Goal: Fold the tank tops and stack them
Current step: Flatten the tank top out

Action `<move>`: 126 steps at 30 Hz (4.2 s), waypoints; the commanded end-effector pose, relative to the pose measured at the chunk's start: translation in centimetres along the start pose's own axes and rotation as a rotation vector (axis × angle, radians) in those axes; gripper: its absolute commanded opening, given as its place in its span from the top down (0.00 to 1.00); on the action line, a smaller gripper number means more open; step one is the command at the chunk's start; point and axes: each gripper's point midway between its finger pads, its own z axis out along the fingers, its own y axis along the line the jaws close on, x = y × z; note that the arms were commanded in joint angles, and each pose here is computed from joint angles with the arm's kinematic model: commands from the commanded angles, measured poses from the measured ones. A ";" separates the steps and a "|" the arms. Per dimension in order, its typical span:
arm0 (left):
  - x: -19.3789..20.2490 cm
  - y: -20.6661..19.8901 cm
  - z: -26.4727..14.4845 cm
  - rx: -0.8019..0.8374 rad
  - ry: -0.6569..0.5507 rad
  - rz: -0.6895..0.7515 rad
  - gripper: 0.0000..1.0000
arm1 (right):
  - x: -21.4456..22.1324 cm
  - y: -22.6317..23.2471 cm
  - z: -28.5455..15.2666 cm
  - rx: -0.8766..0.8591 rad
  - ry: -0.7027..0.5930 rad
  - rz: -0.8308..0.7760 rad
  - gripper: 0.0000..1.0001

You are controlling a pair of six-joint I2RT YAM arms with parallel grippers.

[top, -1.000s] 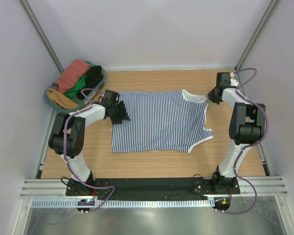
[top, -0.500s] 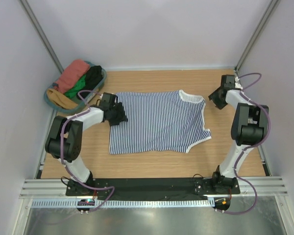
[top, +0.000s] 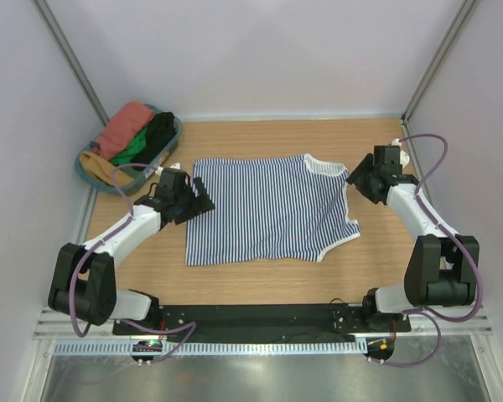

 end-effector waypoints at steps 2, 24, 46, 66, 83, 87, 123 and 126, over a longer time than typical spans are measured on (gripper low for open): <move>0.2 1.6 -2.1 -0.075 -0.039 -0.044 0.20 | 2.4 1.8 -1.2 -0.062 0.062 -0.072 0.32; 3.1 5.8 -0.2 -0.252 0.039 -0.084 0.28 | 10.2 -0.9 1.7 0.178 0.151 -0.133 0.39; -4.6 4.0 8.5 -0.295 0.069 -0.098 0.99 | 1.6 1.9 10.2 0.245 0.135 -0.090 0.87; 4.3 1.2 -2.4 0.003 0.105 -0.095 0.34 | 8.8 1.0 -3.8 -0.096 0.121 -0.168 0.47; 5.5 3.5 -1.0 -0.071 0.079 -0.074 0.40 | 12.8 0.3 -0.6 -0.137 0.167 -0.222 0.45; 5.4 3.5 -0.3 -0.079 0.080 -0.072 0.44 | 12.9 0.8 0.8 -0.135 0.175 -0.225 0.49; 3.0 3.3 2.5 -0.150 0.066 -0.045 0.78 | 14.9 1.4 2.0 -0.210 0.180 -0.240 0.99; 3.4 3.4 3.0 -0.154 0.085 -0.035 0.99 | 14.8 1.4 1.7 -0.216 0.175 -0.241 0.99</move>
